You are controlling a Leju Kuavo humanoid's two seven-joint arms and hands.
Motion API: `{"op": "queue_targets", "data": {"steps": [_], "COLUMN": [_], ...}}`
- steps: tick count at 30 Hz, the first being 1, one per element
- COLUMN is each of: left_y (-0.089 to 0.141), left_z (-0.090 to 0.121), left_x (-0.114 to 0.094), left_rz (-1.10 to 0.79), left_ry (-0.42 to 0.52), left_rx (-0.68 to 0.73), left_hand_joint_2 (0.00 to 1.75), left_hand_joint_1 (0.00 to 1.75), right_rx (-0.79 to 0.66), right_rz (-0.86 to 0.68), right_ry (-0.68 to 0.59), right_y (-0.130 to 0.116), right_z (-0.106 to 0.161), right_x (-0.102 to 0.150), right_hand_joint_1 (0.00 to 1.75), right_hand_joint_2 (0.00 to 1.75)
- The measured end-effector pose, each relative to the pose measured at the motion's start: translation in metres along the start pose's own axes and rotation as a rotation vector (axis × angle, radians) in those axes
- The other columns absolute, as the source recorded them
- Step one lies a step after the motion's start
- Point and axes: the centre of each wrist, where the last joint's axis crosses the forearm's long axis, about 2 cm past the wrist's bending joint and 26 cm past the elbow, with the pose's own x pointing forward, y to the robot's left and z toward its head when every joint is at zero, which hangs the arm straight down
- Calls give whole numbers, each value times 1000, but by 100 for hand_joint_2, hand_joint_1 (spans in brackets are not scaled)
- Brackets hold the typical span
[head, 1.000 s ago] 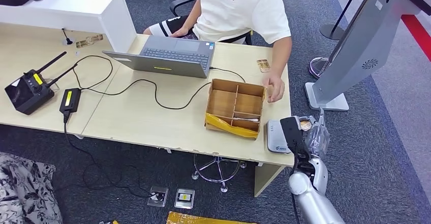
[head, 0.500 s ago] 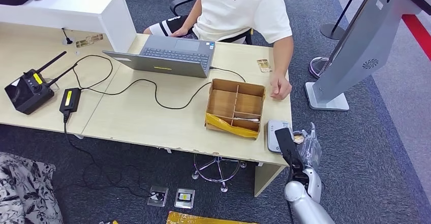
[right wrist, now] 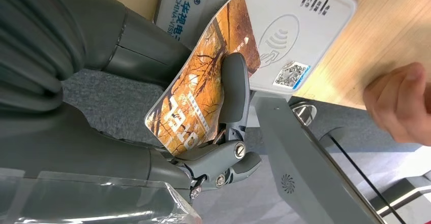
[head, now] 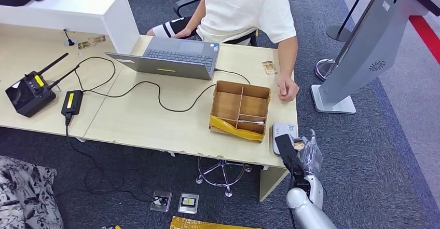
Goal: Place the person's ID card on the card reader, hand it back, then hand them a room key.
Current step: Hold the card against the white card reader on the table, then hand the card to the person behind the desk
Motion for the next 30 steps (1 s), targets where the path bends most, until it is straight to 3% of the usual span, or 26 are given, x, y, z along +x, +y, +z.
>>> {"op": "queue_targets", "data": {"steps": [7,11,14,18,24,27,30], "left_y": [0,0,0,-1,-2,-5,-9], "left_z": [0,0,0,0,1,2,4], "left_x": [0,0,-1,-1,-1,2,11], "left_rz": [-1,-1,-1,-3,-21,-31,-35], "left_ry": [-1,-2,-4,-10,-31,-44,-65], "left_rx": [-1,-1,-1,-3,-19,-33,-49], "left_hand_joint_2": [175,175,175,175,175,175,175], "left_hand_joint_1": [0,0,0,0,0,0,0], "right_rx": [1,-17,-82,-234,-512,-593,-577], "right_rz": [35,80,68,18,-37,-81,-113], "right_ry": [-45,-188,-314,-470,-694,-722,-746], "right_y": [0,-2,-11,-40,-105,-132,-149], "right_z": [0,4,1,-10,-20,-24,-30], "right_x": [1,3,19,59,139,185,229], "right_hand_joint_1": [175,175,175,175,175,175,175], "right_hand_joint_2": [175,175,175,175,175,175,175]}}
